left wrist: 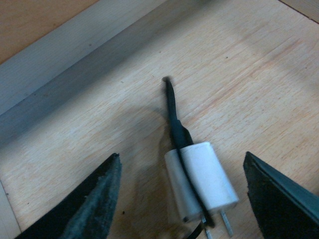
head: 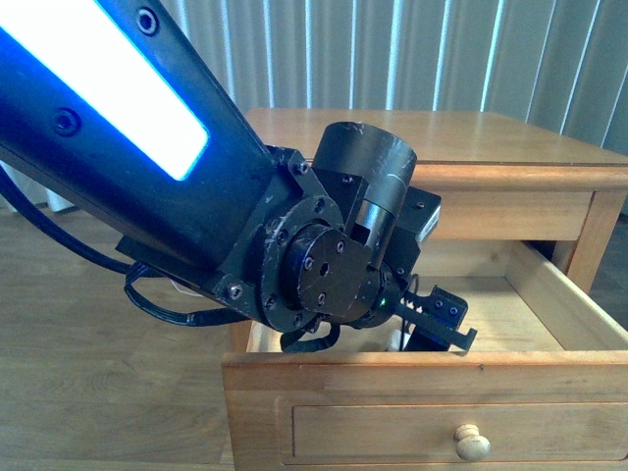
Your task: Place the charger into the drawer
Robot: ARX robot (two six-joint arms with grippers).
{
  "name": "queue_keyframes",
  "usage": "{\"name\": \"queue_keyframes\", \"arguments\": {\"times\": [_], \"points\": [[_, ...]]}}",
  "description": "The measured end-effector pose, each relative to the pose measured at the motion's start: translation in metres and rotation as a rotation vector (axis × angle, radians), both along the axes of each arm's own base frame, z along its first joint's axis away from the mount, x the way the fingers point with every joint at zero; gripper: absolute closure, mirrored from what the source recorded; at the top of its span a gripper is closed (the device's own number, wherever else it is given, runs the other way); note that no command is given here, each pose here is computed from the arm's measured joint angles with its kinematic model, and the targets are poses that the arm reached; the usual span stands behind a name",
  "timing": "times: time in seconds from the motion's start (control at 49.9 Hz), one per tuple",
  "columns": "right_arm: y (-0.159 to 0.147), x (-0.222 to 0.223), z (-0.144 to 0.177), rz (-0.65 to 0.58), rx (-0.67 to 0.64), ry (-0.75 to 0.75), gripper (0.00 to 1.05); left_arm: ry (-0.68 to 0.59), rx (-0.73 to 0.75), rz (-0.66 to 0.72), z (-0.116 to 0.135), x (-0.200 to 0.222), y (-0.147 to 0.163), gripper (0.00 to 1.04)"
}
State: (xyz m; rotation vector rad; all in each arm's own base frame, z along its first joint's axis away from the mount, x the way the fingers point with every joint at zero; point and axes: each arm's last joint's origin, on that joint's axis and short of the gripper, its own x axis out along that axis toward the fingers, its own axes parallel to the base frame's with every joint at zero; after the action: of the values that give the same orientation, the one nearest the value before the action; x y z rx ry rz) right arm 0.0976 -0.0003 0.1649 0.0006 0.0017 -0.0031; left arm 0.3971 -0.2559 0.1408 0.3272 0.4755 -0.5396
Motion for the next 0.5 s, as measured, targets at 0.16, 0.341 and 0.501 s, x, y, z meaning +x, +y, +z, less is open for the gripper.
{"name": "queue_keyframes", "arguments": {"times": [0.16,0.341,0.501], "points": [[0.0,0.0,0.0,0.0,0.0,0.0,0.09,-0.064,-0.023,0.018,0.023,-0.01,0.014,0.05],[0.0,0.0,0.0,0.0,0.0,0.0,0.09,-0.18,-0.092,0.049,0.076,-0.034,0.044,0.06],[0.0,0.0,0.0,0.0,0.0,0.0,0.09,-0.286,-0.14,0.113,0.114,-0.07,0.081,0.06]]}}
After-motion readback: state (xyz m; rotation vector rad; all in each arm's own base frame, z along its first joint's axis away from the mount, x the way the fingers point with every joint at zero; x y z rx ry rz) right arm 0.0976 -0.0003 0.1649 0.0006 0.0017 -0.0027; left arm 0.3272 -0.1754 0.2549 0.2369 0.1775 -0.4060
